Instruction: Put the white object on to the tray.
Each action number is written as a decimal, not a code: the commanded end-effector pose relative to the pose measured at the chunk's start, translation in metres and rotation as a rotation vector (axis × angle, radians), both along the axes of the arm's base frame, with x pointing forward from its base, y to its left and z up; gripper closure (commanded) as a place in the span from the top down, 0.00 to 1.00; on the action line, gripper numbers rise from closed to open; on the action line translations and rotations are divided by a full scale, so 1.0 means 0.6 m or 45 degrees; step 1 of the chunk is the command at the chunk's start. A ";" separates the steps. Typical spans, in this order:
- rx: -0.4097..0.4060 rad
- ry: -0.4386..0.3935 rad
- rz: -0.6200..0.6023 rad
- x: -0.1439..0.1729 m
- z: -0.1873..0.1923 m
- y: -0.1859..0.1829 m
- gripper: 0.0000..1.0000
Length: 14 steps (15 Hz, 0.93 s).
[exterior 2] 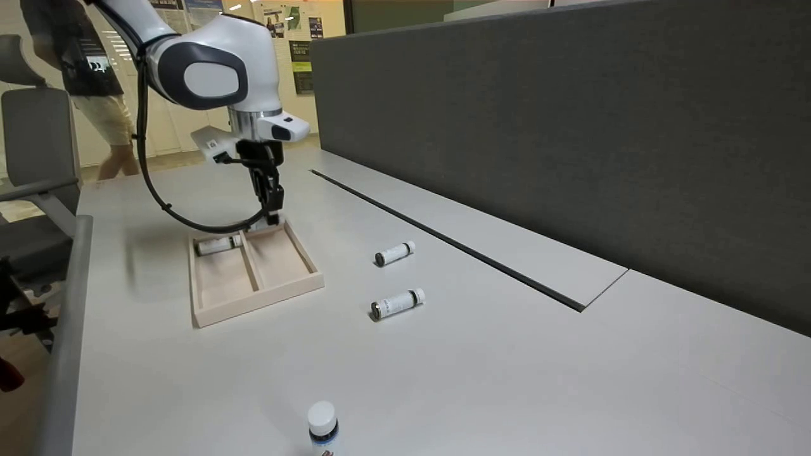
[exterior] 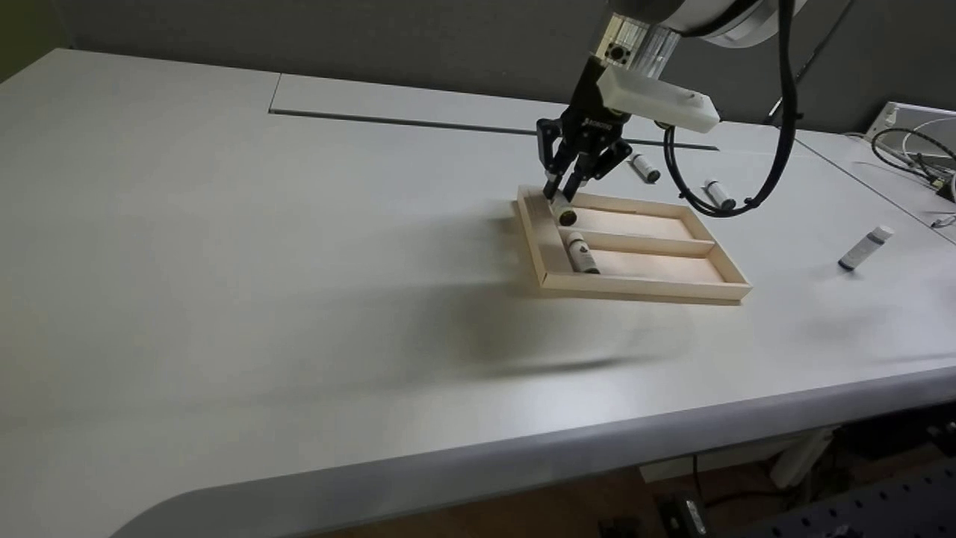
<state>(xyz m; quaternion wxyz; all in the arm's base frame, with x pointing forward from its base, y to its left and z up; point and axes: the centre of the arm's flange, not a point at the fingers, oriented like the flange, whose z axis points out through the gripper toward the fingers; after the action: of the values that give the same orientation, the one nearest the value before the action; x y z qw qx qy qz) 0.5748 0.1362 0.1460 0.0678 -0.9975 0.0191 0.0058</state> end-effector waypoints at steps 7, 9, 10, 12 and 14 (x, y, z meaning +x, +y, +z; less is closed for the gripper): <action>0.013 -0.014 -0.042 0.010 -0.006 0.007 0.53; 0.014 -0.032 -0.043 0.012 0.006 0.005 0.65; 0.014 -0.041 -0.043 0.013 0.013 0.003 0.73; 0.020 -0.066 -0.048 0.015 0.039 -0.004 0.85; 0.024 -0.077 -0.059 0.019 0.076 -0.020 0.98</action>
<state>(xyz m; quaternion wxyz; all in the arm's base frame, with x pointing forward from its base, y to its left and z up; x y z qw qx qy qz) 0.5838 0.1349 0.1561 0.0716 -0.9970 0.0227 -0.0178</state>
